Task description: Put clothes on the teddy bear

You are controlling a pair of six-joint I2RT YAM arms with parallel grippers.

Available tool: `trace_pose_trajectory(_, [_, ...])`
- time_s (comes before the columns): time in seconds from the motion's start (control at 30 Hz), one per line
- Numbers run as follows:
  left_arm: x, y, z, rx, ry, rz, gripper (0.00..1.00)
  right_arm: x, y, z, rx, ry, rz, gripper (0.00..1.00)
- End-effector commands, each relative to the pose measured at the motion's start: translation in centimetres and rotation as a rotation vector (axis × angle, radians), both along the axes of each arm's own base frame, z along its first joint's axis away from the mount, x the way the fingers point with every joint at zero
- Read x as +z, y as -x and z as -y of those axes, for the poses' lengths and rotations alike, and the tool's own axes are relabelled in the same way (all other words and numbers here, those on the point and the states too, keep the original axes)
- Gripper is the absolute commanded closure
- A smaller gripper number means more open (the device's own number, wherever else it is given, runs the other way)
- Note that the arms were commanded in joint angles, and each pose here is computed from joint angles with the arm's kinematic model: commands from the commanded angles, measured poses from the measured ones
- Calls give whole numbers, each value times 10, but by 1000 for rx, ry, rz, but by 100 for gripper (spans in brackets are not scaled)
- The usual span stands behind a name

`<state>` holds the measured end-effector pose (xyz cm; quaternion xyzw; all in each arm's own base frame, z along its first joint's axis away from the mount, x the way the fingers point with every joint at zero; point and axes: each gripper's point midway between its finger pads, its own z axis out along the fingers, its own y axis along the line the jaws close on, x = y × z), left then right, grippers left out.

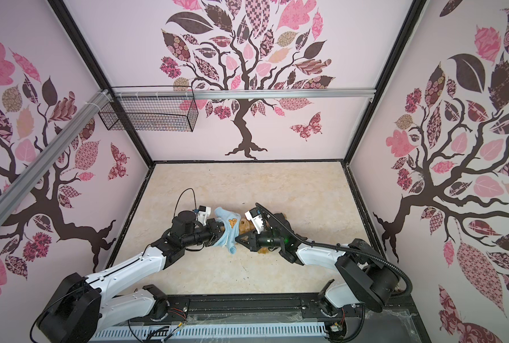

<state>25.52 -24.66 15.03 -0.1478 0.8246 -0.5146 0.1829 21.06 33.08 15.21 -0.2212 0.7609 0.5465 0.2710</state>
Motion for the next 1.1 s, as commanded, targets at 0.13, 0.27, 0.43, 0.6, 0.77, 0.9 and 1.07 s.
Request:
trace_pose_trajectory(0.13, [28,-4,2,-25,9,113,100,-12,-8,24,-133,87,-3,100])
trace_pose_trajectory(0.27, [33,-1,-5,-65,-33,158,100,-56,-20,73,-313,220,-158,100])
trace_pose_trajectory(0.43, [27,0,-19,-99,-59,164,100,-97,-26,127,-522,325,-257,100])
trace_pose_trajectory(0.6, [27,3,-15,-180,-97,218,100,-100,-40,142,-611,293,-288,100])
trace_pose_trajectory(0.77, [25,4,-8,-268,-195,368,100,-54,-34,93,-299,163,-160,100])
trace_pose_trajectory(0.9, [25,8,3,-370,-354,554,100,-30,-18,79,-123,158,-83,89])
trace_pose_trajectory(1.07, [29,6,11,-454,-452,720,100,7,-13,83,-109,150,-29,74])
